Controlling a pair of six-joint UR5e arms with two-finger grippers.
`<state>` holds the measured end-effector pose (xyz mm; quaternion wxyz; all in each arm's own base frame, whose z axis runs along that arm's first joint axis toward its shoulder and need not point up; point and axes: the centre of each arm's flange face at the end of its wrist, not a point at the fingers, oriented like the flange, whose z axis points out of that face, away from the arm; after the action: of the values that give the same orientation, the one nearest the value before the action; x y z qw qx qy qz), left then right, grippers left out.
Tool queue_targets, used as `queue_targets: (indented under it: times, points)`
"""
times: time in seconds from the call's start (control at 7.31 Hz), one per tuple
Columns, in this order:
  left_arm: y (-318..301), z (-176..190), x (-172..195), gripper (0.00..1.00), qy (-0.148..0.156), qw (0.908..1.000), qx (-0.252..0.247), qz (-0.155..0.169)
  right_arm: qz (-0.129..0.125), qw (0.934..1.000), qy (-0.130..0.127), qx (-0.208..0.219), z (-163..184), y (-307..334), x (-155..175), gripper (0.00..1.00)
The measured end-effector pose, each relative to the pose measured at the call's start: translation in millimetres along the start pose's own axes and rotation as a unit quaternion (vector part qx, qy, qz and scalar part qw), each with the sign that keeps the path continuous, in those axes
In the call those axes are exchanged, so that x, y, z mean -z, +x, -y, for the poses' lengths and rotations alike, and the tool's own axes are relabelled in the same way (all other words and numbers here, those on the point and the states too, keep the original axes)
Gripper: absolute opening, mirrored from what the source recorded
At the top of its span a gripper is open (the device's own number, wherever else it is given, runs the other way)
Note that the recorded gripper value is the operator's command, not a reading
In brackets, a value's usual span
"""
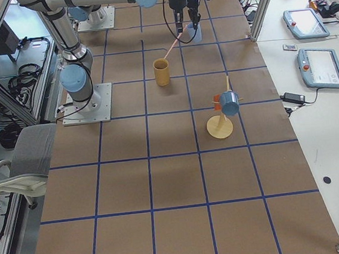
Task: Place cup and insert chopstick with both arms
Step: 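Lift the chopstick with the right gripper while the left carries the blue cup farther away, then set the blue cup upright on the table and open the left gripper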
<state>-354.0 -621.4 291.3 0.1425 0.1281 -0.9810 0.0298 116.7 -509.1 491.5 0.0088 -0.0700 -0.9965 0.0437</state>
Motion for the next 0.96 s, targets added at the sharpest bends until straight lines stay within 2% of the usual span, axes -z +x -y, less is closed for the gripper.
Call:
queue_targets:
  times: [0.41,0.55,0.68,0.82,0.96]
  points:
    - [6,-7,-18,0.0,-0.001,0.9998,-0.007,0.021,0.003,1.0,-0.002,0.0,-1,-1,-1,0.0]
    - [7,-9,-20,0.17,0.002,0.9995,-0.009,0.029,0.003,1.0,-0.002,0.0,0,-1,-1,0.0]
    - [7,-11,-22,0.89,0.007,0.9991,-0.012,0.039,0.003,1.0,-0.002,0.0,0,-1,-2,0.0]
    - [8,-12,-23,0.97,0.009,0.9989,-0.014,0.044,0.004,1.0,-0.002,0.0,0,-1,-2,0.0]
    - [8,-13,-24,1.0,0.01,0.9988,-0.014,0.046,0.005,1.0,-0.002,-0.001,0,-1,-1,0.0]
